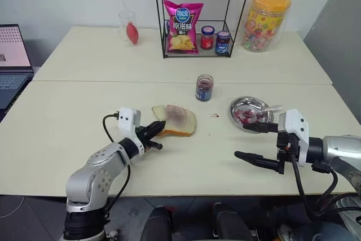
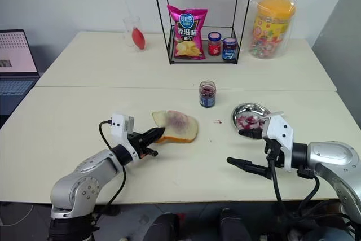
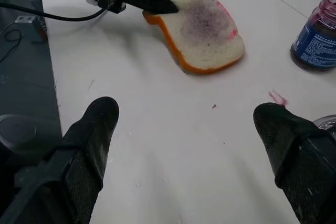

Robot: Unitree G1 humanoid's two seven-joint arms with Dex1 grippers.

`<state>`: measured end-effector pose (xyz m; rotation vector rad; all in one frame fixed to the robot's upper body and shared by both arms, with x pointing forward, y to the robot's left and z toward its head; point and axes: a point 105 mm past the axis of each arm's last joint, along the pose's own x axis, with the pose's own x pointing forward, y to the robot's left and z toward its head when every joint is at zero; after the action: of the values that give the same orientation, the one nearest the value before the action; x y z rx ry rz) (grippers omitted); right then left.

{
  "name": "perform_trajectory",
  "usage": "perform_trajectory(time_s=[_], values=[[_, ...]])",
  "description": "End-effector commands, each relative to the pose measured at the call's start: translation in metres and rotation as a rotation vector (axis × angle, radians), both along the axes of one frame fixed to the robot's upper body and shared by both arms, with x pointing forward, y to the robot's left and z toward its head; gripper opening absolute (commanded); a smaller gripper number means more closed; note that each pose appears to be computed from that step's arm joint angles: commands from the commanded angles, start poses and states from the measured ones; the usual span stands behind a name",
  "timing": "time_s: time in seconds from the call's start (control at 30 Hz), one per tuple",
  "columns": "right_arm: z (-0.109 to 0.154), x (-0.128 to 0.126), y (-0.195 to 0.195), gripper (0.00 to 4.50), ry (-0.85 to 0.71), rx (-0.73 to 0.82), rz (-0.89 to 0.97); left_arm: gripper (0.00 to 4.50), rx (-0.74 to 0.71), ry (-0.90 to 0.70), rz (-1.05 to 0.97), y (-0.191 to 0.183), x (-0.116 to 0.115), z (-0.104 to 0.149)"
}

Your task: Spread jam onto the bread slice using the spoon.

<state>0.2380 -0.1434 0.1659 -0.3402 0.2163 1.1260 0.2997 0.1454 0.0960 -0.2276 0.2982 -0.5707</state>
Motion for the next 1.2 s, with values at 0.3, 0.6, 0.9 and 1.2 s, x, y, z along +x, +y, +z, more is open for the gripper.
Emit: perform_trajectory(time_s=[0.3,0.6,0.9,1.2], values=[[0.004,-0.004,0.005,4.50,-0.016,0.001,0.024,0.01,0.135,-0.015,-0.057,-0.001,0.002,-0.002],[0.003,-0.004,0.007,4.50,-0.012,0.005,0.030,0.55,0.182,-0.055,-0.037,0.005,0.007,0.002],[0.001,-0.004,0.012,4.50,-0.007,0.018,0.037,2.33,0.227,-0.084,-0.029,0.015,0.005,0.005],[-0.002,-0.003,0.025,4.50,-0.015,0.085,0.035,3.56,0.367,-0.116,0.039,0.062,-0.005,0.020]])
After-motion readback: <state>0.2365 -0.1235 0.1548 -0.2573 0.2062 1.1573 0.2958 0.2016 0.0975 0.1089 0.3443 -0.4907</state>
